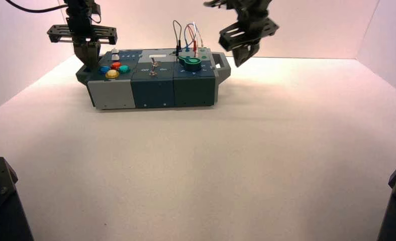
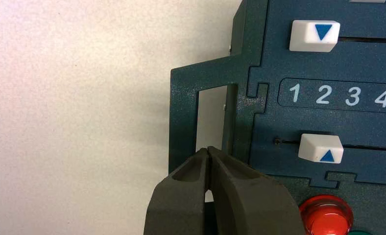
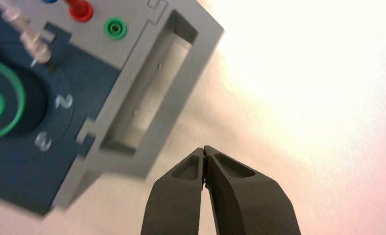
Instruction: Move the box to the left.
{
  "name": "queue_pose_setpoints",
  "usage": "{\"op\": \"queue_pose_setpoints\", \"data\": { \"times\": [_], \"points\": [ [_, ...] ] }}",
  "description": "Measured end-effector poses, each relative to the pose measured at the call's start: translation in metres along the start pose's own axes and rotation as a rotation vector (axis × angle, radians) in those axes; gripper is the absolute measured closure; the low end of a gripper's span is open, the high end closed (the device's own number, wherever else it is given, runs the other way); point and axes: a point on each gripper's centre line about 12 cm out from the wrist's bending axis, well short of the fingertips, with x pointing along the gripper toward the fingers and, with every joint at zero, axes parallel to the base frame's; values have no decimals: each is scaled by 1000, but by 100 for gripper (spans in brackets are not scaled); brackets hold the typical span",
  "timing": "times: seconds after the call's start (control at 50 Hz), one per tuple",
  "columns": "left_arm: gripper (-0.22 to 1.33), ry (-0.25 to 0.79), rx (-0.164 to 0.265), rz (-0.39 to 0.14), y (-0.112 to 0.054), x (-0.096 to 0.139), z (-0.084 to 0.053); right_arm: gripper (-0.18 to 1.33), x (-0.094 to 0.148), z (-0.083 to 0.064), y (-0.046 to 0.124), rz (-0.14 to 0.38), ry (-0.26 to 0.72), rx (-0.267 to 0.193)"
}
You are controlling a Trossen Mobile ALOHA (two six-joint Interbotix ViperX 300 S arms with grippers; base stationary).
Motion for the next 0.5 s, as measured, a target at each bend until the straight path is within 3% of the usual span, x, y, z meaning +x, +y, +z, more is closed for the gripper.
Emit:
{"op": "queue_pose_setpoints", "data": {
  "times": [0.14,0.38,0.5],
  "points": [
    [128,0,2,0,0,0,0,129,12,9,9,6,0,-24],
    [128,6,-13,3,6,2,0,129,12,15,14,10,-13,-39],
    [128,12,-28,6,13,3,0,129,11,16,21,17,-15,-69]
  ]
}}
